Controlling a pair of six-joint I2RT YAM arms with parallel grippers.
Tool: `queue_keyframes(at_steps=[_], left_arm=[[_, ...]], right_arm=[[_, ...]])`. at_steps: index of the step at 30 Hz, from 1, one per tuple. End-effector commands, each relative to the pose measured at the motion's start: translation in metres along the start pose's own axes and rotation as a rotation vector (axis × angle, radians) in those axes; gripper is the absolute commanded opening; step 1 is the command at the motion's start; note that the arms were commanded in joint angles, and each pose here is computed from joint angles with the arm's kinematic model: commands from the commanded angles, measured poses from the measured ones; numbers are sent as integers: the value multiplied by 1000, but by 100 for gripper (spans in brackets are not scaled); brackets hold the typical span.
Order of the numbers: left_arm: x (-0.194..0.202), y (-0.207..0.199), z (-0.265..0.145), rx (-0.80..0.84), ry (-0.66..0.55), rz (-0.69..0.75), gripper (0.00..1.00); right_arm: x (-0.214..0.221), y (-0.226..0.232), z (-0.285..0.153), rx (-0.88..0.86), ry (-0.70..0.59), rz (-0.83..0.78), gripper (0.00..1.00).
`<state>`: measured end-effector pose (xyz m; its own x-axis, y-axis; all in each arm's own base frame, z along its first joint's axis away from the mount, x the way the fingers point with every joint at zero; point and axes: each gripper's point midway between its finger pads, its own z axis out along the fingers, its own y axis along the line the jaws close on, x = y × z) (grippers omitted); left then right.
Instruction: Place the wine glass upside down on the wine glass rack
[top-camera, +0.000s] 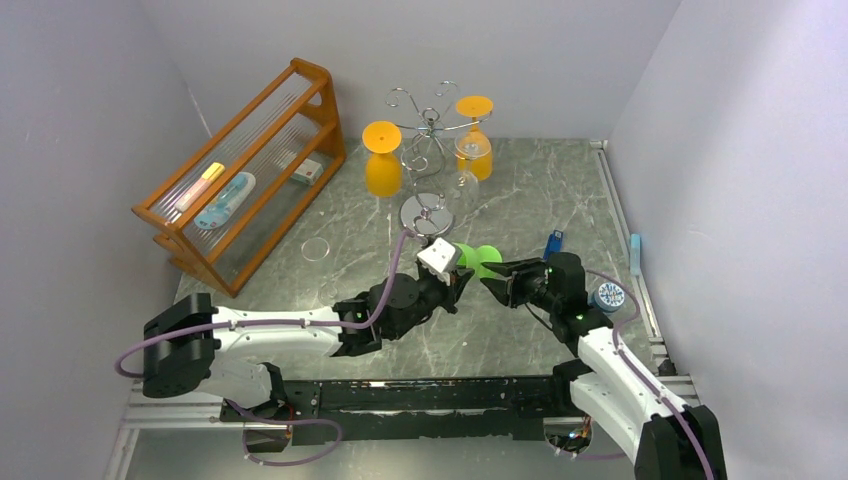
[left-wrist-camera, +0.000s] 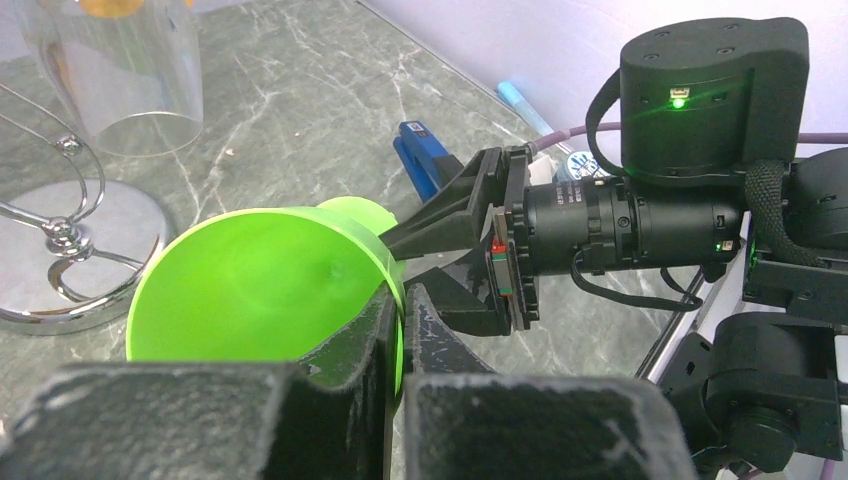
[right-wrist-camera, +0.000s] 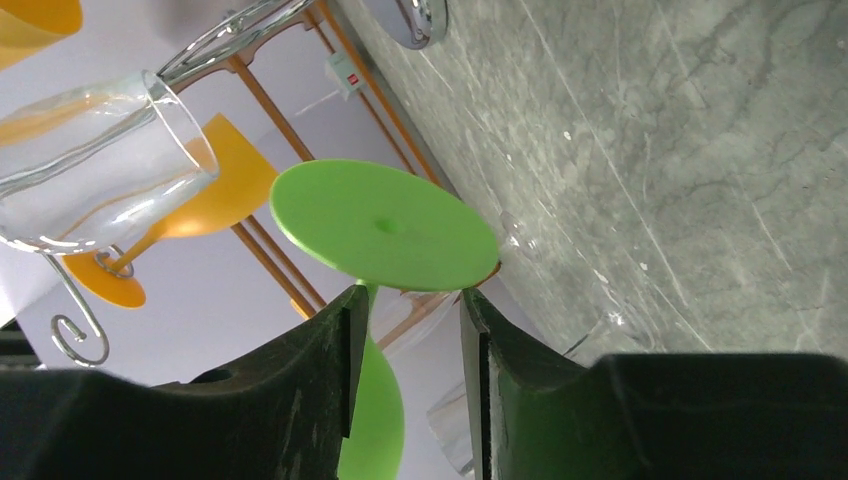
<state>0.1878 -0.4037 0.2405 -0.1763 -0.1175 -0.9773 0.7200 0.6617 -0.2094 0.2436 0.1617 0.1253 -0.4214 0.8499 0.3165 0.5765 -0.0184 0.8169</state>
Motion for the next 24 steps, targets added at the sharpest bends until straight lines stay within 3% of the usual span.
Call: queue_keyframes(at_steps=[1,6,17,24], left_arm=[[-4,-10,3,31,-40,-27,5],[-1,-11,3,32,-32,-34,5],[-1,-19,3,77,-42,-46,5],[6,-21,-1,102,-32,-56,5]], right_arm=[[8,10,1,-66,46,2,44],[7,15,-2,-97,32,-3,45],[14,16,0,-95,73,9,29],[21,27,-3,-128,105,9,13]])
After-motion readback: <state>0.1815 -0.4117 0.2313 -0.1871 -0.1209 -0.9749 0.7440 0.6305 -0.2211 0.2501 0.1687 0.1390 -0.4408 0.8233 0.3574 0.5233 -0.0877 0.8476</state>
